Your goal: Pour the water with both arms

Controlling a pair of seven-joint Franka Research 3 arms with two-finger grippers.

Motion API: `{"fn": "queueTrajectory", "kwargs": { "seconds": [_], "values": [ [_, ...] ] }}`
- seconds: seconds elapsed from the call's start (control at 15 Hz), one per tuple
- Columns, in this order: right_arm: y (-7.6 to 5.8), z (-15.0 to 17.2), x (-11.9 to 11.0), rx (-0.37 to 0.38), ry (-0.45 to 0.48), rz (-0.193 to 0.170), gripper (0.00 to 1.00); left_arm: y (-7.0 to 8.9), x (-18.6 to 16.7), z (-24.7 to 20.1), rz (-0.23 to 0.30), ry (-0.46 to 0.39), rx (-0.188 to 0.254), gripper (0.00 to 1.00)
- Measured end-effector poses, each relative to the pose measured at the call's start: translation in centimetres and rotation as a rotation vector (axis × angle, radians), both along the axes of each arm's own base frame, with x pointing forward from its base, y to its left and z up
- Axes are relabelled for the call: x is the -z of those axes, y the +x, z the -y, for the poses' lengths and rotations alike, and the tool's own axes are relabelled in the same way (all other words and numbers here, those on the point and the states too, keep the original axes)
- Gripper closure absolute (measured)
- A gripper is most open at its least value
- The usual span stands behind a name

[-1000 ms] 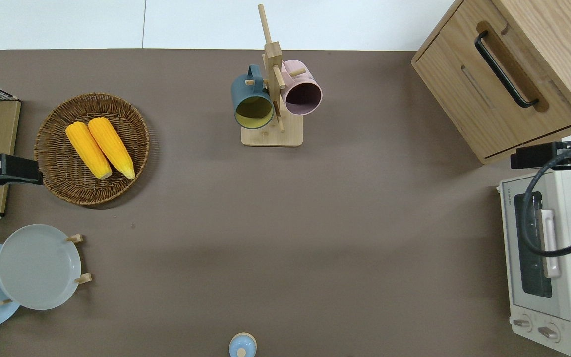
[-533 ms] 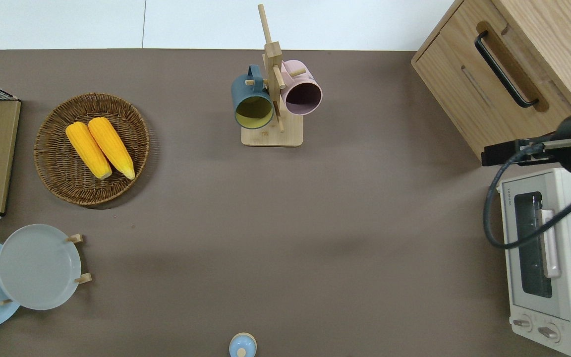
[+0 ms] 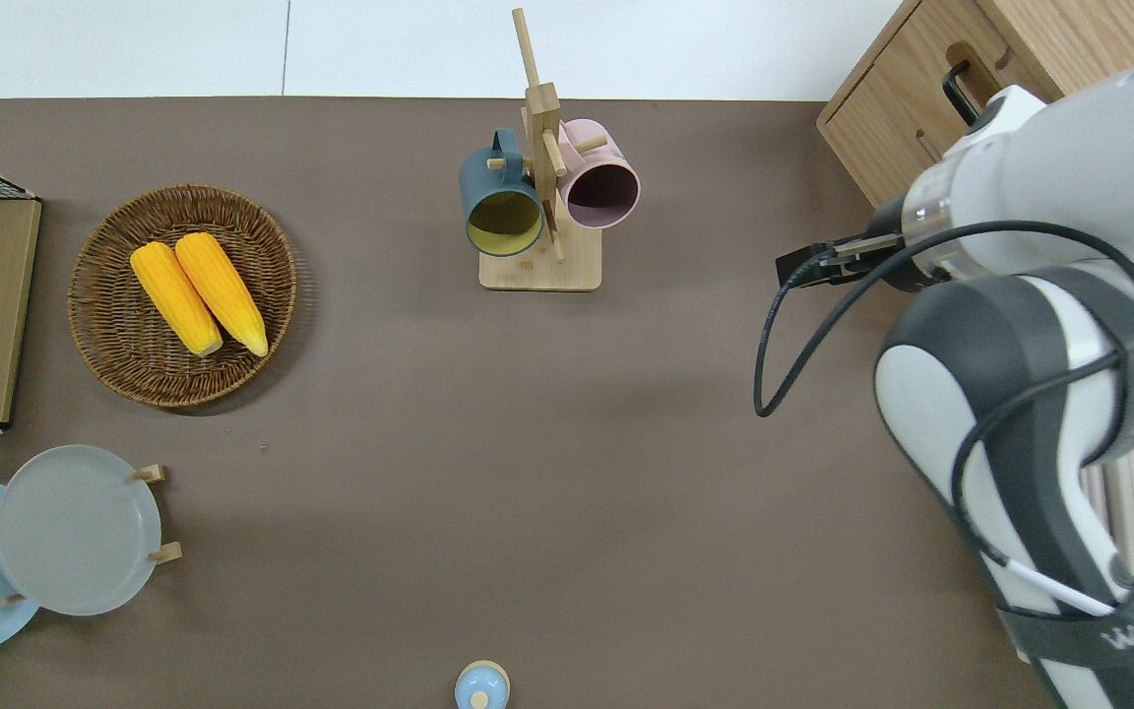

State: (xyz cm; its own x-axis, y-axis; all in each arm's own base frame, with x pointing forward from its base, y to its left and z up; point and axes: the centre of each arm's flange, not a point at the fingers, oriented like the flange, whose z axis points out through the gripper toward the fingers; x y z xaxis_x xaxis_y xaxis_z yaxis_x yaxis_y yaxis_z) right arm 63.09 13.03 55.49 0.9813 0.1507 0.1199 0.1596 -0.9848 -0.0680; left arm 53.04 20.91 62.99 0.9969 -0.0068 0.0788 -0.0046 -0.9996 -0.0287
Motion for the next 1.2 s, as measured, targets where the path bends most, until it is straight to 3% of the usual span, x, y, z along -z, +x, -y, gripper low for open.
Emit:
{"fn": "queueTrajectory", "kwargs": {
  "seconds": [0.2,0.4,0.67,0.93,1.2],
  "values": [
    [1.0,-2.3,1.9,-0.028,0.008,0.028,0.01,-1.4,0.9,-5.2,0.007,0.005,0.049,0.00],
    [2.3,-4.8,4.0,-0.054,0.022,0.080,0.01,-3.0,1.8,-10.1,0.033,0.002,0.079,0.00],
    [3.3,-8.6,6.7,-0.097,0.042,0.141,0.01,-4.1,2.7,-14.4,0.110,-0.021,0.093,0.00],
    [3.5,-10.7,7.7,-0.122,0.056,0.182,0.01,-3.7,3.3,-16.4,0.221,-0.033,0.058,0.00],
    [4.7,-11.4,9.1,-0.152,0.068,0.261,0.02,-2.1,4.8,-17.3,0.340,-0.053,0.011,0.00]
  ]
}}
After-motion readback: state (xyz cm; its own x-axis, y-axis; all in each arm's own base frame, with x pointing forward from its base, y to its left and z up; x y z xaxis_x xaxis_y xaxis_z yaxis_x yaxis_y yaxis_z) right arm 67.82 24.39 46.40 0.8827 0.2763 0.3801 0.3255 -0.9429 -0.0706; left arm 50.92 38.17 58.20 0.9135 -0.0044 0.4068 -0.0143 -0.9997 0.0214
